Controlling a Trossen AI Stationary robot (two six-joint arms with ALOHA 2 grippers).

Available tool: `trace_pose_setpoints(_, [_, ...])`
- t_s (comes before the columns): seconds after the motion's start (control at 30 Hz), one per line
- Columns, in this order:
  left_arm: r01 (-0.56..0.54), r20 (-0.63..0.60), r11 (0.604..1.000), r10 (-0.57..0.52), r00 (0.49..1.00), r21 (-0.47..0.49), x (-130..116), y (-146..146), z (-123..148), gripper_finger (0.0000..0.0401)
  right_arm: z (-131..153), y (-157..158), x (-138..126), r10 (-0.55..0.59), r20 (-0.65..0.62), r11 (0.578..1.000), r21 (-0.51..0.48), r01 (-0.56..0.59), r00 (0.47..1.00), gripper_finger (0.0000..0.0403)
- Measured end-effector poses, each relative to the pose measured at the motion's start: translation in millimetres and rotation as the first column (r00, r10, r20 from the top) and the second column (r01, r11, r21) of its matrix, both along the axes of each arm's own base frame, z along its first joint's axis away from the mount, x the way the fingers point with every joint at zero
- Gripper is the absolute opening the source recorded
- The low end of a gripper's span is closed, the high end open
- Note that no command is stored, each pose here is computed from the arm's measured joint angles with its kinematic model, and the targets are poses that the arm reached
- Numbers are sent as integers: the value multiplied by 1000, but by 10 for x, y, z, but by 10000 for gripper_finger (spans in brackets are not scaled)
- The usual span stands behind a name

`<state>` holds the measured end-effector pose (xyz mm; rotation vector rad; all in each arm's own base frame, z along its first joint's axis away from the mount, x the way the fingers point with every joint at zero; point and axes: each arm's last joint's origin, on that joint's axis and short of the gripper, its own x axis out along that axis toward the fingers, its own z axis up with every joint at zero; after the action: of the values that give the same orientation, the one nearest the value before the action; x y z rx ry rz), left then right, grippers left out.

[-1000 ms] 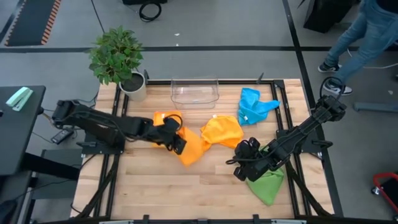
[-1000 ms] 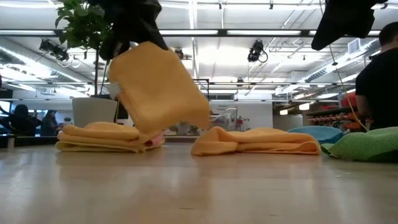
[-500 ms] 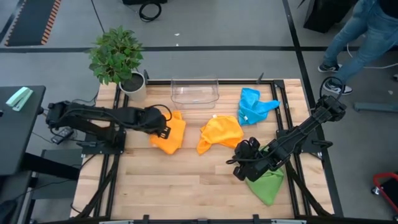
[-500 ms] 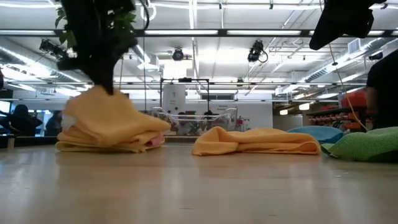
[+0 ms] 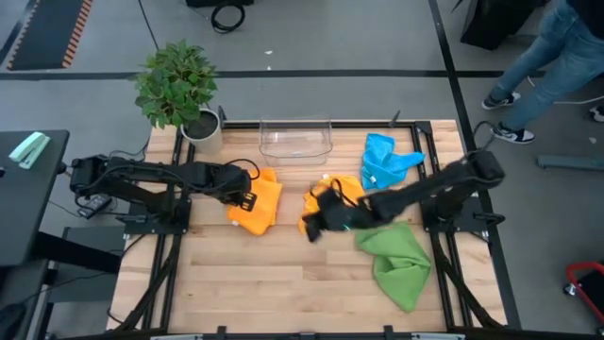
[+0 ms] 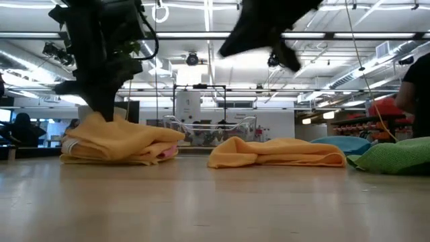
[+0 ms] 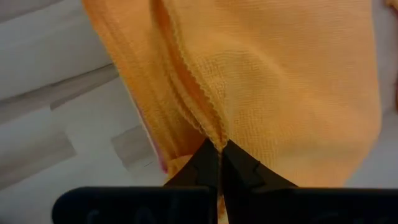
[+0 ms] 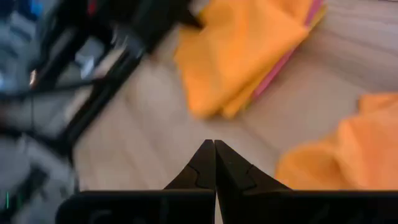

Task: Fold microfiber towels
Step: Stack the bottom folded orange microfiber cloth on top of the folded orange microfiber cloth

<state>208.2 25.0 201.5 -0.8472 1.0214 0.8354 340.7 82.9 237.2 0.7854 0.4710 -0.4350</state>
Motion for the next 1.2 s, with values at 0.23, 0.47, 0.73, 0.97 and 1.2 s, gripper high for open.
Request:
trace_pose_setpoints(0.23, [121,-18,992,-120,993,33,5,9,2,12,-350,-713,500,-148,167,964,243,105,975,105])
trace_pose_setpoints(0.47, [135,-13,989,-135,991,54,16,16,6,15,-654,-1091,599,-186,118,918,375,129,975,210])
trace_pose_setpoints(0.73, [67,44,996,-70,997,61,57,32,25,21,-867,-1286,652,-202,84,905,396,153,976,222])
trace_pose_setpoints(0.97, [27,50,998,-30,998,49,58,37,21,10,-947,-1414,904,-131,94,911,404,82,987,218])
trace_pose_setpoints(1.2, [-1,55,999,-1,998,38,56,37,21,26,-833,-1421,871,-113,11,946,308,104,994,190])
